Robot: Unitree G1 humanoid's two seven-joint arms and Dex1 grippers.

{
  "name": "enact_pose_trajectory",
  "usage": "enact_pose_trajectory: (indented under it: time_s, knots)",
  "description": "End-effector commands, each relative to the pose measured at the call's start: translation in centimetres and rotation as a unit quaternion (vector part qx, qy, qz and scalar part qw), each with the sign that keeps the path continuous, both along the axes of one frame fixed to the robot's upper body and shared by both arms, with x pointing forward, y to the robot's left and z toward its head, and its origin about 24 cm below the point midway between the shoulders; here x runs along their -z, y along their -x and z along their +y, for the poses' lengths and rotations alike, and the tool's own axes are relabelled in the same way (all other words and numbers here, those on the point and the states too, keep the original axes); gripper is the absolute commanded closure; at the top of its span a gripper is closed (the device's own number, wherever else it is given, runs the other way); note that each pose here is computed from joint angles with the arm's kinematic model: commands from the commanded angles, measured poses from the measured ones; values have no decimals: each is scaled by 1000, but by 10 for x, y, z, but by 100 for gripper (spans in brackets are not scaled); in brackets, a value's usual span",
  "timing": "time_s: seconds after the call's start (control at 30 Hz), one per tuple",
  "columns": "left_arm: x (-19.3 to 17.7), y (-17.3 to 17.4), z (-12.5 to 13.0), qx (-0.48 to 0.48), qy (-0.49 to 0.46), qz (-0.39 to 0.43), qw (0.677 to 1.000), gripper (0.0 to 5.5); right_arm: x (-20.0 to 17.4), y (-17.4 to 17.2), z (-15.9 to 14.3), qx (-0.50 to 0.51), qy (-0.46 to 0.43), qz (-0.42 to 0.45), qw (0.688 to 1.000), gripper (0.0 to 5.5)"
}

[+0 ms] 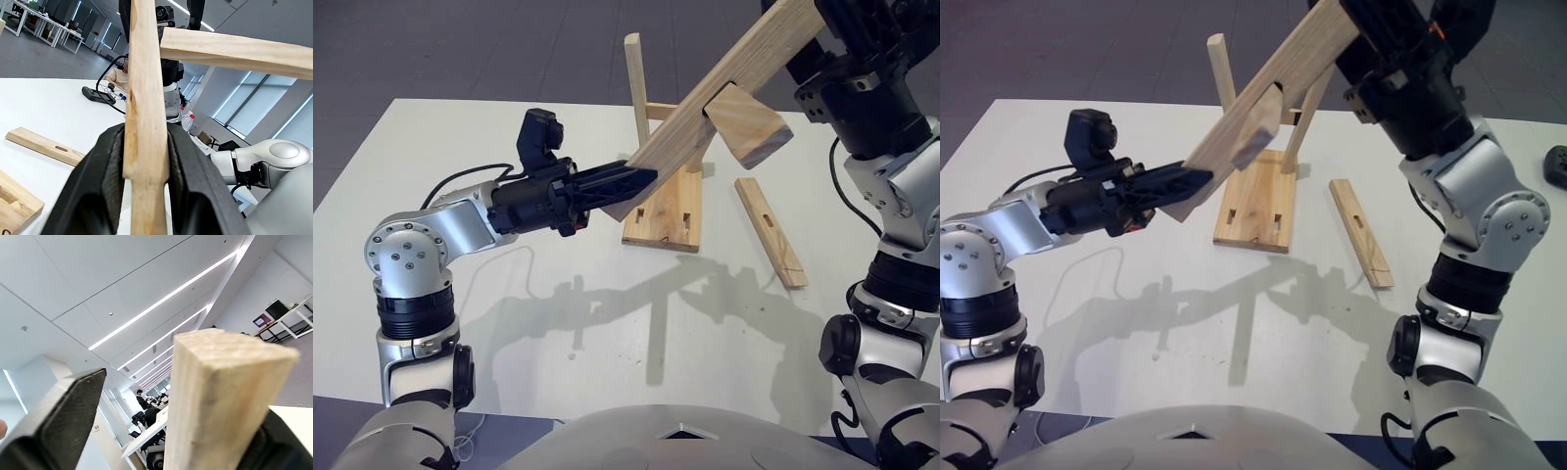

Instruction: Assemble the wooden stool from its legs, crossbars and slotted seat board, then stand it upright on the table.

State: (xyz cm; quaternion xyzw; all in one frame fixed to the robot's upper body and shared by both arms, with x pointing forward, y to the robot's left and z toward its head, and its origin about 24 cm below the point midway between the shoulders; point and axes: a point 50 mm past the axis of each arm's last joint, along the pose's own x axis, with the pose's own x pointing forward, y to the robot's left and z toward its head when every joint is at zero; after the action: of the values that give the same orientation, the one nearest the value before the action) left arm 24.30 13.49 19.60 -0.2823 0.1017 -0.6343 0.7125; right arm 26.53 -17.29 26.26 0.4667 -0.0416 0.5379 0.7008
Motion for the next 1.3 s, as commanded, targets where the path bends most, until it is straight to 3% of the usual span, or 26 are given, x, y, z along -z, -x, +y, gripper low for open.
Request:
enact_pose_trajectory:
  time_s: [0.03,0.37,0.47,0.5,0.67,0.83,0.9,1.07,1.17,1.3]
  knots:
    - [2,-1,1,-8,-7,1,1000,445,-1,6,-1,-19,7,-8,1000,263]
    - [3,-2,0,-5,10,12,1000,445,1,7,-3,-15,12,-8,1000,427]
    - [3,-5,2,-13,35,30,999,445,1,6,-2,-16,7,-6,1000,442]
    - [4,-7,4,-24,40,37,998,409,2,6,-3,-11,3,-3,1000,442]
    - [6,-16,18,-124,74,55,988,336,13,-4,-10,93,9,43,995,444]
    - [6,-6,48,-230,113,55,965,255,29,-11,-30,271,66,88,956,446]
    - [11,-8,57,-316,86,50,944,216,40,-5,-39,321,94,113,936,446]
    - [44,-19,74,-519,29,84,850,129,74,10,-47,409,187,173,876,446]
    - [56,-21,65,-546,9,95,832,81,88,10,-44,432,212,192,855,446]
    - [67,-21,40,-528,0,110,842,13,104,7,-41,457,211,214,837,446]
